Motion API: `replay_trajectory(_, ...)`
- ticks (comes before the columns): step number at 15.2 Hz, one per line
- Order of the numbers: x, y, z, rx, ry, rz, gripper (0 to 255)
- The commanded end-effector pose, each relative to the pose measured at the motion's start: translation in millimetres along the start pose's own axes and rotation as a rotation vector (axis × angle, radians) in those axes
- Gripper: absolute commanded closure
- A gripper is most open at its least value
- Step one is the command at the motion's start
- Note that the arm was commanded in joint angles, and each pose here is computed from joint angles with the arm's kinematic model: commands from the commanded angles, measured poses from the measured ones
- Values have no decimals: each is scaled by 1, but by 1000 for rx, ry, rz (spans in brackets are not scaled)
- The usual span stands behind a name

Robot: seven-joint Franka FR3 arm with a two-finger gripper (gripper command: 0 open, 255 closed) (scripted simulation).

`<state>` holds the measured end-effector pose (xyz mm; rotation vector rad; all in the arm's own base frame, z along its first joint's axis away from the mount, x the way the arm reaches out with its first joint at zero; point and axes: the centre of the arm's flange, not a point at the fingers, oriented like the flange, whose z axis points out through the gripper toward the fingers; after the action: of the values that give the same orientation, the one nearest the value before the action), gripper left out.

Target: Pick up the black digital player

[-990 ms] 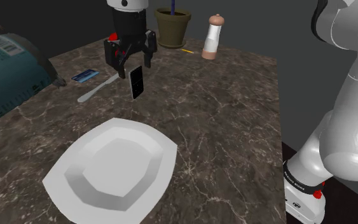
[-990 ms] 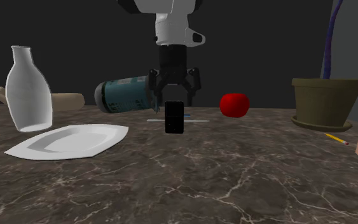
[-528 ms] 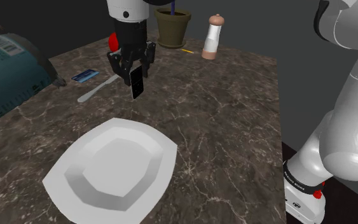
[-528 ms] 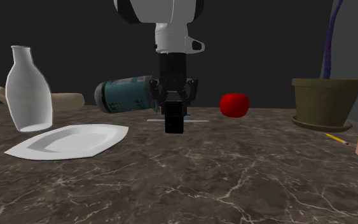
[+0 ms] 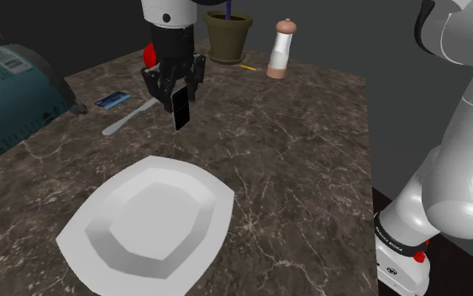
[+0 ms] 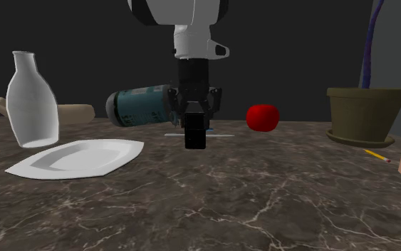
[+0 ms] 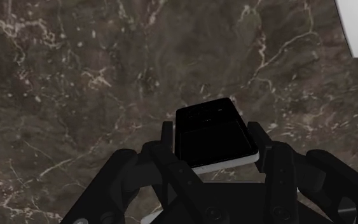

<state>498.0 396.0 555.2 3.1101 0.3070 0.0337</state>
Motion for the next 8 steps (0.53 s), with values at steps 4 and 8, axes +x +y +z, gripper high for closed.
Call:
replay_trajectory(4,1,1,-24,-1,-1,0,255)
replay_trajectory(8,1,1,-45,-1,-1,0,255)
